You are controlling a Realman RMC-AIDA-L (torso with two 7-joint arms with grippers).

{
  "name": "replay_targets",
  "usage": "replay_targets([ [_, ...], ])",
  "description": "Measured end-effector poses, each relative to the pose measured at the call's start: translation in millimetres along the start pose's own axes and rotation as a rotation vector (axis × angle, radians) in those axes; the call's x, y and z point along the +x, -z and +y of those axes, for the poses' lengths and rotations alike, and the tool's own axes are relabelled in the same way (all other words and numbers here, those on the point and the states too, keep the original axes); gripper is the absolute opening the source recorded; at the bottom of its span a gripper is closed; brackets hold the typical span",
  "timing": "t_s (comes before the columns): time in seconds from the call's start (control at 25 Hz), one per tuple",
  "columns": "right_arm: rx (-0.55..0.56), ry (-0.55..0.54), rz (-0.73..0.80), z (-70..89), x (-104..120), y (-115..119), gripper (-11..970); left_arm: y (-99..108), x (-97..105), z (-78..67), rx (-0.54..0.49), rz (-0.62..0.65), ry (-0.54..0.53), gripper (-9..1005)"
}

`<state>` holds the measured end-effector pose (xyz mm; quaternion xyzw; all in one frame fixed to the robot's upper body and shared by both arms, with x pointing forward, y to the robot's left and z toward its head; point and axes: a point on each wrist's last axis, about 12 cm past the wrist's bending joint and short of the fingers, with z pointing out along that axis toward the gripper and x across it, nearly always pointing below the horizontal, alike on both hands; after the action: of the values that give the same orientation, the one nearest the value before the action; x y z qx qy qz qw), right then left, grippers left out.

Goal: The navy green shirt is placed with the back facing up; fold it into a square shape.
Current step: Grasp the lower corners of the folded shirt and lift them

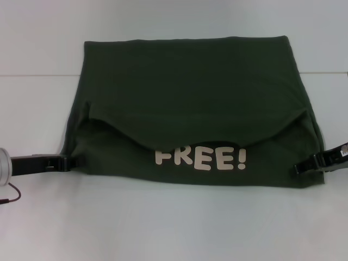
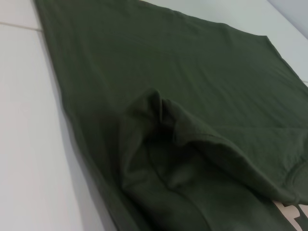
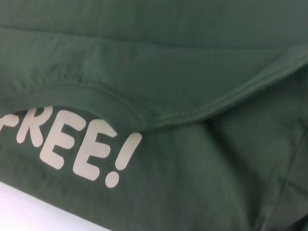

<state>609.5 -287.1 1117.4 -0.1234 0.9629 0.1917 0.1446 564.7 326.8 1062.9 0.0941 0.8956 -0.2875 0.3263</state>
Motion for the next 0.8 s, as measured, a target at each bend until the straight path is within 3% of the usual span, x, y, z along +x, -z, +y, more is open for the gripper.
replay_targets([
  [0.08, 0.002, 0.003, 0.004, 0.6, 0.1, -1.1, 848, -0.1, 0.1, 0.0, 0.0, 0.0, 0.0, 41],
  [0.32, 0.005, -0.001, 0.004, 0.1, 0.6, -1.7, 641, -0.2, -0.2, -0.3, 0.001, 0.0, -0.001, 40],
  [0.4, 0.005, 0.0, 0.005, 0.2, 0.8, -1.9, 391, -0.2, -0.3, -0.4, 0.002, 0.0, -0.001, 40],
  [0.8, 0.008, 0.001, 0.006, -1.1, 0.5, 0.1, 80, -0.1, -0.5, -1.2, 0.008, 0.003, 0.01, 41],
])
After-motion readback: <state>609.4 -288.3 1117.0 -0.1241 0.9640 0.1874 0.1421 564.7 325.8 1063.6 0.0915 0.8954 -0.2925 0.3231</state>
